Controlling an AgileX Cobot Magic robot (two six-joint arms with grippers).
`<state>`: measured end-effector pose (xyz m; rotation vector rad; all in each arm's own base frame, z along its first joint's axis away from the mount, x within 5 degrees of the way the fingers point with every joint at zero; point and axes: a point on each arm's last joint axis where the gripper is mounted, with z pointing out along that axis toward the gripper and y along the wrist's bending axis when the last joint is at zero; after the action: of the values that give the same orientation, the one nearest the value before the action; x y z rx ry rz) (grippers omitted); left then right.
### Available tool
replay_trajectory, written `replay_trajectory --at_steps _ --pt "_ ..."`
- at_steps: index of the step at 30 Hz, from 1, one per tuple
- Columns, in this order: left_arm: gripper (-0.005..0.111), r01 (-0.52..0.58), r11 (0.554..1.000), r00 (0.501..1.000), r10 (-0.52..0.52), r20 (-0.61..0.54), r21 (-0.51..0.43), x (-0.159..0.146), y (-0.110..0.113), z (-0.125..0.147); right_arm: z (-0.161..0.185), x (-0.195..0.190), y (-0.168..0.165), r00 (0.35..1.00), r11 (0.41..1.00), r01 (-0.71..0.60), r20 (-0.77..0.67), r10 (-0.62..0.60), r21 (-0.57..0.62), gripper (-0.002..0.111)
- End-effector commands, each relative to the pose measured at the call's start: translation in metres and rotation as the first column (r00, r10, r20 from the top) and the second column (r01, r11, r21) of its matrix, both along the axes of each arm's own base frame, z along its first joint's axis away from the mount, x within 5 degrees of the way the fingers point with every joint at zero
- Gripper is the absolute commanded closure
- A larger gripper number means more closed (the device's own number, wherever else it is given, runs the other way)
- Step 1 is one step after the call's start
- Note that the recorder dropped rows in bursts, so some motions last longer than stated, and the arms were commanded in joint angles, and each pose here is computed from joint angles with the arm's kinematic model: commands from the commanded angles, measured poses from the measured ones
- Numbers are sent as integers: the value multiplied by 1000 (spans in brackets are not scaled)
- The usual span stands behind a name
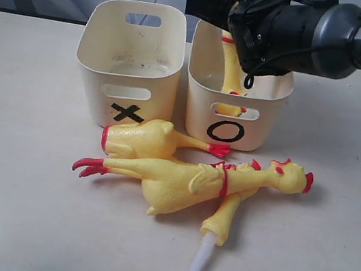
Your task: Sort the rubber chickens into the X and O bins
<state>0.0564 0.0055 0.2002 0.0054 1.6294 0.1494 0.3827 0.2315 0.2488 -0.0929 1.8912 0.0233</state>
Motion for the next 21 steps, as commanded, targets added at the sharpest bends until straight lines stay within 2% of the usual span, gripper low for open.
replay_trajectory --at_steps 1,2,3,6,7,9,10,12,13,16,17,19,20,21 --pt "107 11 1000 1000 -11 10 -4 0 -1 1 31 -7 -3 995 993 -68 70 74 -93 34" --pt "107 11 1000 1000 -11 10 -4 0 -1 1 40 -10 -4 991 984 -85 89 100 -155 27" --pt "107 11 1000 1000 -11 10 -4 0 -1 1 47 -14 -5 989 975 -98 93 118 -200 25" --pt "107 11 1000 1000 -11 10 -4 0 -1 1 66 -28 -11 987 934 -129 48 153 -333 24" --pt "107 11 1000 1000 -11 10 -4 0 -1 1 73 -35 -12 983 904 -161 14 181 -396 24" --pt "107 11 1000 1000 -11 10 -4 0 -1 1 83 -49 -15 964 806 -253 -74 254 -536 24" --pt "107 11 1000 1000 -11 10 -4 0 -1 1 84 -59 -13 942 765 -332 -157 296 -552 24" --pt "107 11 1000 1000 -11 10 -4 0 -1 1 80 -74 -14 866 602 -499 -331 376 -623 24" --pt "107 11 1000 1000 -11 10 -4 0 -1 1 72 -85 -13 773 502 -635 -473 423 -587 24" --pt "107 11 1000 1000 -11 10 -4 0 -1 1 49 -109 -5 520 360 -852 -686 509 -379 24" --pt "107 11 1000 1000 -11 10 -4 0 -1 1 41 -111 -3 482 358 -872 -706 519 -333 24" --pt "107 11 1000 1000 -11 10 -4 0 -1 1 24 -113 2 454 344 -886 -724 519 -310 24" --pt "107 11 1000 1000 -11 10 -4 0 -1 1 17 -113 5 445 323 -893 -727 523 -314 24" --pt "107 11 1000 1000 -11 10 -4 0 -1 1 7 -114 9 420 275 -907 -742 522 -320 24"
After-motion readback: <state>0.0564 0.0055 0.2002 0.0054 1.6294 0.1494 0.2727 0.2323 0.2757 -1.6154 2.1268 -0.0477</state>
